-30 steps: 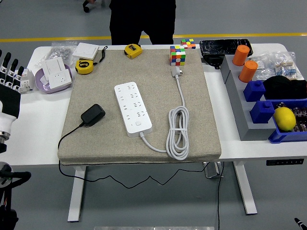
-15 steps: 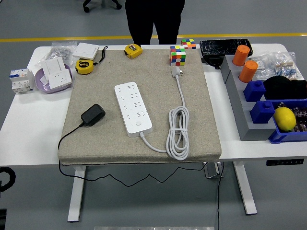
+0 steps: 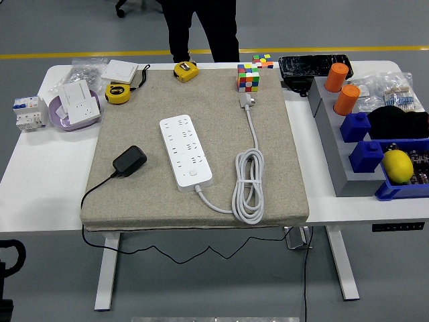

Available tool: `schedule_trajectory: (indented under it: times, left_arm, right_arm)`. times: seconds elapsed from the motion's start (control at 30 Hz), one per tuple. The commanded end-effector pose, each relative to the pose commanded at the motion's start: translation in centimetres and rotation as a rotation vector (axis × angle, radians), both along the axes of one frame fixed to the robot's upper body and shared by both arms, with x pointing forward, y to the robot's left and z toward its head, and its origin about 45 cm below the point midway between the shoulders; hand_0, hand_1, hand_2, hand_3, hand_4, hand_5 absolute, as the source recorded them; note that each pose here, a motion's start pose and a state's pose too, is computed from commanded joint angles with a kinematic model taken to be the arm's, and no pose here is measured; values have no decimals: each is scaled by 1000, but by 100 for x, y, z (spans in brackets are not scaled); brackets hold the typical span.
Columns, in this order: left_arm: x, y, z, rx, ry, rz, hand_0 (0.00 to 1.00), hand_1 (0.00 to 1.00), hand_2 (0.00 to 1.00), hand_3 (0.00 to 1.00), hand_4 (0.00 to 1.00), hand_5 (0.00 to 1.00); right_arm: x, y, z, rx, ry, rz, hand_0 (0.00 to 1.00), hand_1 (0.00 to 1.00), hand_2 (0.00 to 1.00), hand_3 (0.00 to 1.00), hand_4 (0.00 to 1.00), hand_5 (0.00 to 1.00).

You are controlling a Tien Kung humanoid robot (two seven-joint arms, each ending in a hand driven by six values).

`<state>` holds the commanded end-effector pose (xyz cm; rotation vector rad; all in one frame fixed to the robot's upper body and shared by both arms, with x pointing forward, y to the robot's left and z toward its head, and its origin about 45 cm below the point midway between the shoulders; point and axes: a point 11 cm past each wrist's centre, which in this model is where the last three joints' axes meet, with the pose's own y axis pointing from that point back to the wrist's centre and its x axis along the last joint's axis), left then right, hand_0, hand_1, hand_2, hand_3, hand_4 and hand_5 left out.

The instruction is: Pick up the plug,place it near the board,insert it into the board,press the button

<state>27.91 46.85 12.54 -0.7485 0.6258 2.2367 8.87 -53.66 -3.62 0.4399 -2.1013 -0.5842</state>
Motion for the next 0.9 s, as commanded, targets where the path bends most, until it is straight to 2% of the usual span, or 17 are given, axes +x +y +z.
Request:
schedule_trajectory:
  times: [0.13,0.17,0.23,0.33,0.37,0.53,0.57,0.77,0.8,0.9]
  left_arm:
    - [21,-9,17,21,6,-13,65,2,5,2,739,20]
    - [19,-4,27,31,8,-6,87,2,37,7,731,14]
    - [23,-3,37,46,11,-12,87,2,37,7,731,14]
    - [38,-27,47,76,21,-54,87,2,37,7,731,14]
    - [45,-35,52,86,24,-69,228,224,240,208,872,192]
    - [102,-86,105,163,45,-150,228,224,240,208,872,192]
    - [117,-96,115,184,56,-167,704,766,677,566,998,269]
    - [166,-139,136,260,104,-226,704,766,677,566,998,269]
    - [169,-139,136,278,119,-236,998,998,998,921,998,465]
    - [166,-122,135,325,164,-249,998,998,998,921,998,465]
  right_arm:
    - [15,15,-12,9,15,21,2,2,16,2,365,2]
    - [13,15,-16,14,23,24,2,2,61,33,393,2]
    - [5,9,-15,14,39,29,2,2,61,33,393,2]
    - [7,30,-50,56,54,47,2,2,61,33,393,2]
    - [9,41,-65,72,54,50,191,210,278,280,998,503]
    - [41,102,-124,136,58,86,191,210,278,280,998,503]
    - [51,121,-140,157,59,93,719,686,655,688,998,786]
    - [84,187,-194,225,57,119,719,686,655,688,998,786]
    - [83,197,-204,240,58,122,998,912,862,854,998,902]
    - [81,215,-223,271,59,125,998,912,862,854,998,902]
